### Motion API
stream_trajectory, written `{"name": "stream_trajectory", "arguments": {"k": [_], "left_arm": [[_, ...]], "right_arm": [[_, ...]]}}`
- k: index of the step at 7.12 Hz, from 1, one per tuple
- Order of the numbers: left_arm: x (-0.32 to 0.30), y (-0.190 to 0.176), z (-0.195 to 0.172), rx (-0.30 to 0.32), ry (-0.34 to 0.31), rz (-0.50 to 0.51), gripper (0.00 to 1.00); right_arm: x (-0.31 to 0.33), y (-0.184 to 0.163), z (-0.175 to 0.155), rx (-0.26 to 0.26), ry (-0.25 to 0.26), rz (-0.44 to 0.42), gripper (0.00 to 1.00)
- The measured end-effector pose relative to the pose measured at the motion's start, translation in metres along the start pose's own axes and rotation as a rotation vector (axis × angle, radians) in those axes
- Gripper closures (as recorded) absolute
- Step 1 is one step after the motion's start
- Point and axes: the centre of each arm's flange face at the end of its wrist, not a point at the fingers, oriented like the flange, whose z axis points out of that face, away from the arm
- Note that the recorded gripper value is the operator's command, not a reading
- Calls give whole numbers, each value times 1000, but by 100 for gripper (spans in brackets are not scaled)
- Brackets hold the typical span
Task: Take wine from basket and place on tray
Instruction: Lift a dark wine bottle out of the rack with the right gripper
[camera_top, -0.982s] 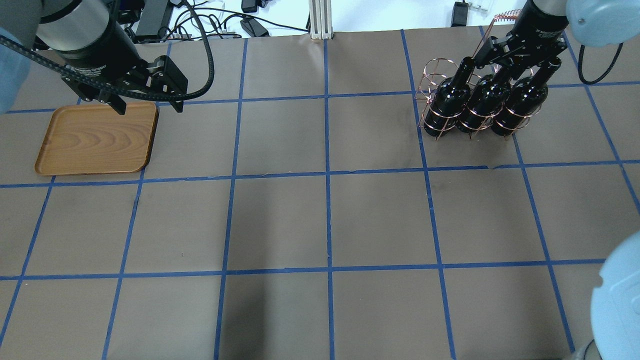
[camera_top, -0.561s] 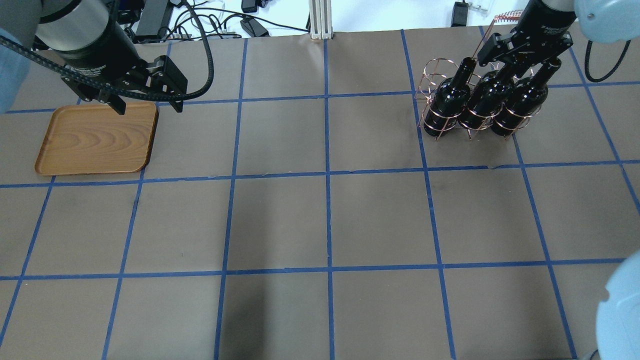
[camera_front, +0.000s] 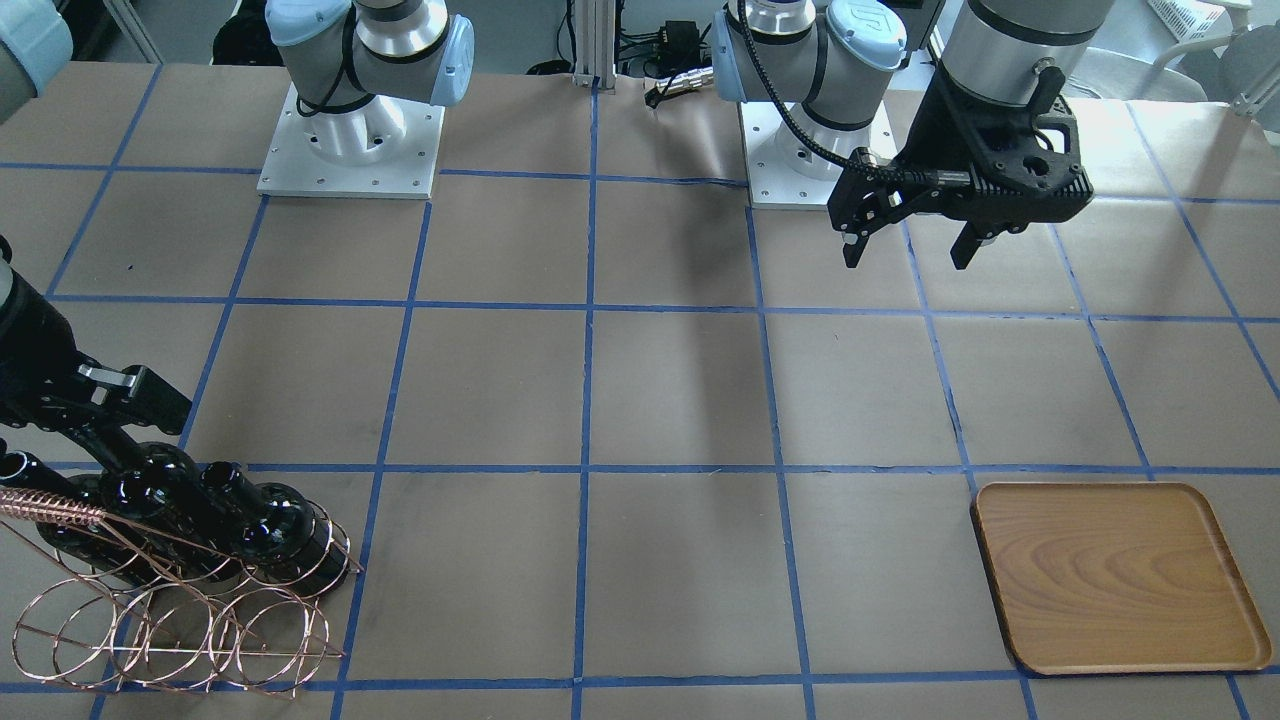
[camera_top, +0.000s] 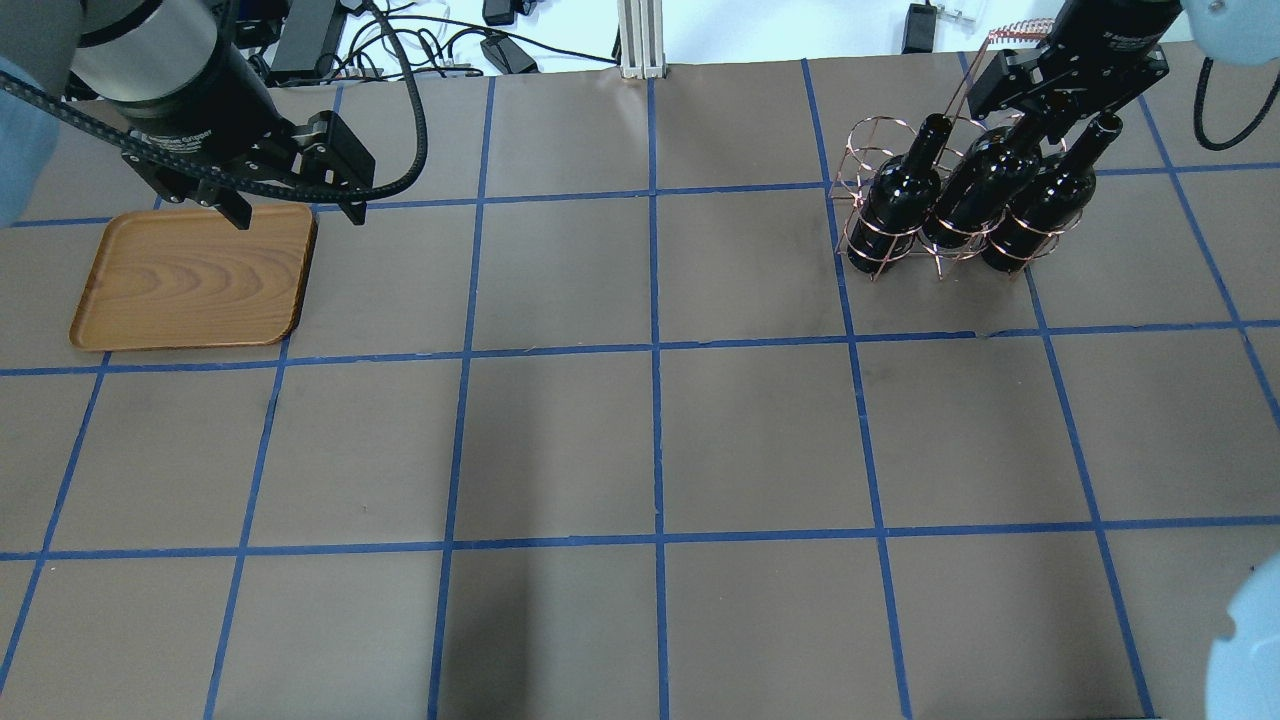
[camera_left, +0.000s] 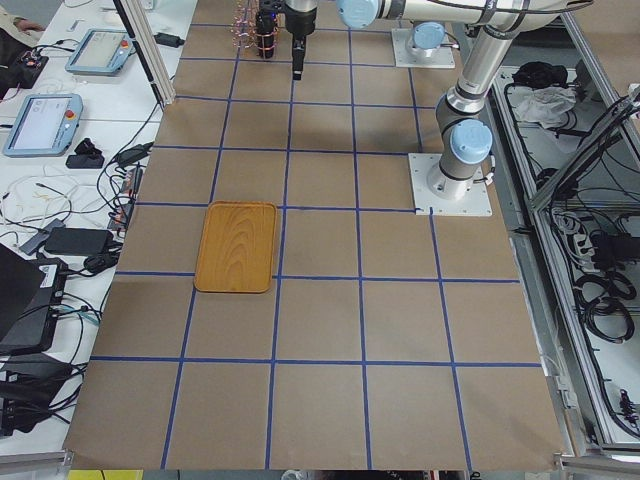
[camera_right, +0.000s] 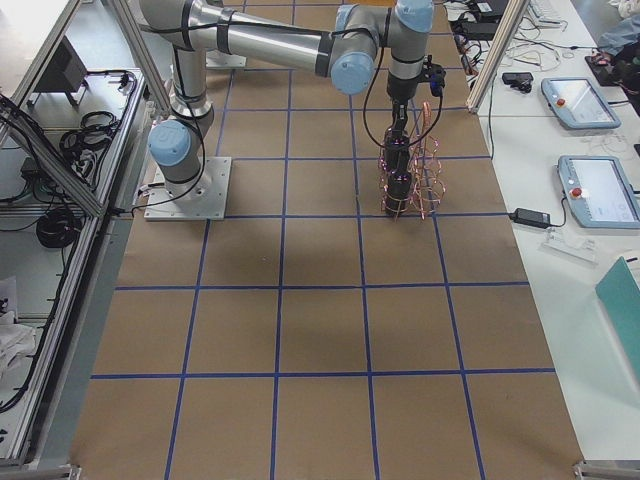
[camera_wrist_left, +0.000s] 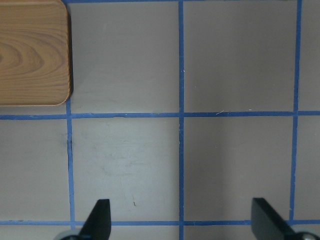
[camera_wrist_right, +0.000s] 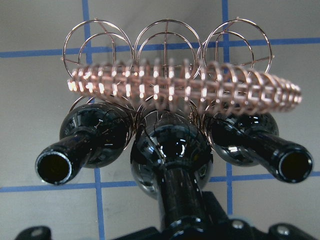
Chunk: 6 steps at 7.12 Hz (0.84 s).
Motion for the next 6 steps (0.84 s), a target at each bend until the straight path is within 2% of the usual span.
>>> {"name": "stream_trajectory", "arguments": {"k": [3,6], "left_arm": [[0,0,0,0,0,0,0],[0,0,0,0,0,0,0]], "right_arm": [[1,13,-30,9,28,-7,85],[-3,28,-64,5,28,-10,86]]}}
